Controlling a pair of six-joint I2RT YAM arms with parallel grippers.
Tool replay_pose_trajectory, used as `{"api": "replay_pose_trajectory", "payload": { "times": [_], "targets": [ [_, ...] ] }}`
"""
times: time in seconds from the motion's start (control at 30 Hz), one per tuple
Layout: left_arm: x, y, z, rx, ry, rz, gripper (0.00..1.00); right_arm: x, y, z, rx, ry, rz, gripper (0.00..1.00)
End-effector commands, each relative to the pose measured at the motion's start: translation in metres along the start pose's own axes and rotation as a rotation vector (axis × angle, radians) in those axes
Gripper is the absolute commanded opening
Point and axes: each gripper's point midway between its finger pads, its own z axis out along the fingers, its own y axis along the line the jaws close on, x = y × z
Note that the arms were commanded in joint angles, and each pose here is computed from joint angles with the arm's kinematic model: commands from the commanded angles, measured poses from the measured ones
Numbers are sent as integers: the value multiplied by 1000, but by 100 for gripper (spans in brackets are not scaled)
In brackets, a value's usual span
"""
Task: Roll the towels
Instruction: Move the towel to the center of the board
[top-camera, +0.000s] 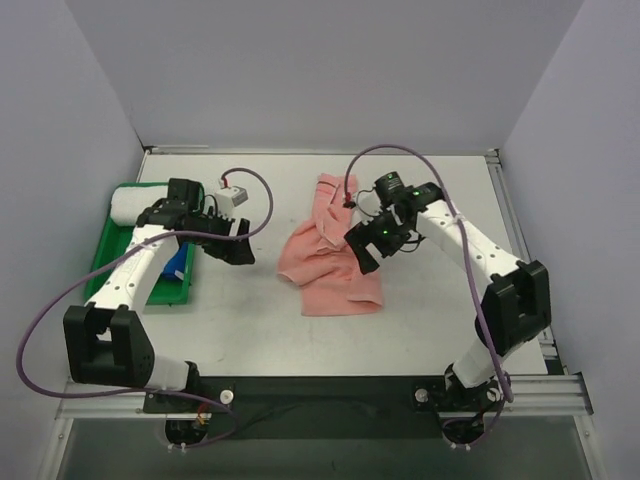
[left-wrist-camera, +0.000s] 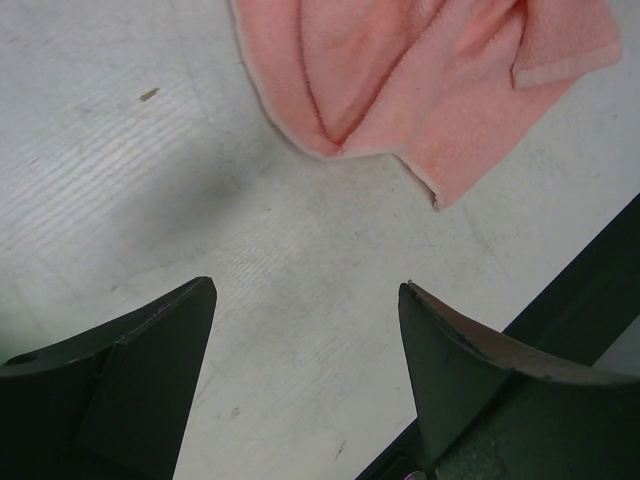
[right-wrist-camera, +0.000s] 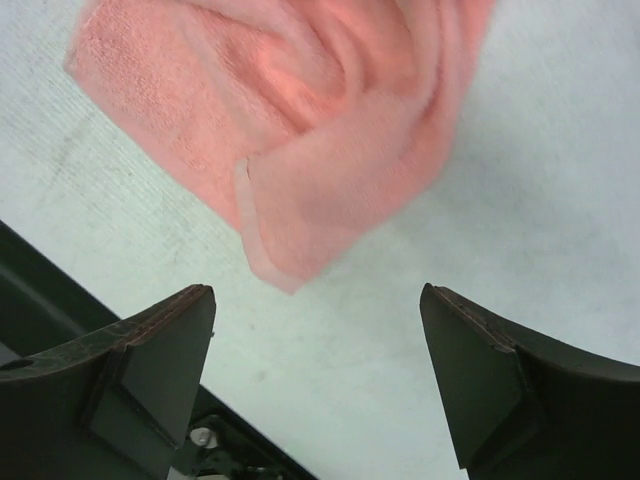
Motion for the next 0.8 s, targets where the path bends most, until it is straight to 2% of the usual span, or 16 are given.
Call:
{"api": "replay_pose_trajectory", "payload": {
  "times": [0.0, 0.1, 0.27, 0.37, 0.43, 0.47, 0.5, 0.53, 0.57, 0.6, 0.63, 0.67, 0.7, 0.77],
  "targets": [
    [-18, -8, 23, 19, -51, 99, 84, 30, 1, -20, -42, 13, 195, 85],
    [-15, -15, 52, 59, -2, 92, 79, 48, 9, -8, -113, 63, 251, 83],
    [-14, -35, 96, 85, 65, 174, 81, 54, 32, 14, -248, 127, 344, 89],
    [-10, -36, 120, 67, 109, 203, 82, 57, 28, 30, -242, 174, 353, 90],
    [-4, -29, 133, 48, 140, 226, 77, 63, 23, 39, -225, 209, 378, 86],
    [0, -27, 140, 45, 154, 240, 72, 66, 20, 43, -220, 214, 391, 76],
    [3, -26, 144, 26, 167, 262, 62, 71, 17, 50, -221, 237, 411, 68],
    [7, -26, 148, 23, 181, 301, 58, 74, 16, 52, -220, 250, 427, 58],
    [14, -25, 152, 21, 202, 322, 54, 77, 10, 53, -218, 257, 456, 36],
    [19, -28, 156, 9, 223, 366, 43, 80, 7, 56, -227, 269, 478, 24],
    [25, -27, 157, 6, 248, 414, 36, 82, 6, 55, -240, 272, 503, 0],
    [34, -27, 157, -5, 282, 444, 29, 85, -3, 52, -235, 265, 536, 0],
    [43, -34, 159, 10, 317, 511, 14, 85, -9, 47, -231, 250, 548, 0],
    [72, -41, 153, 40, 416, 559, 2, 88, -25, 35, -198, 226, 555, 0]
  ]
}}
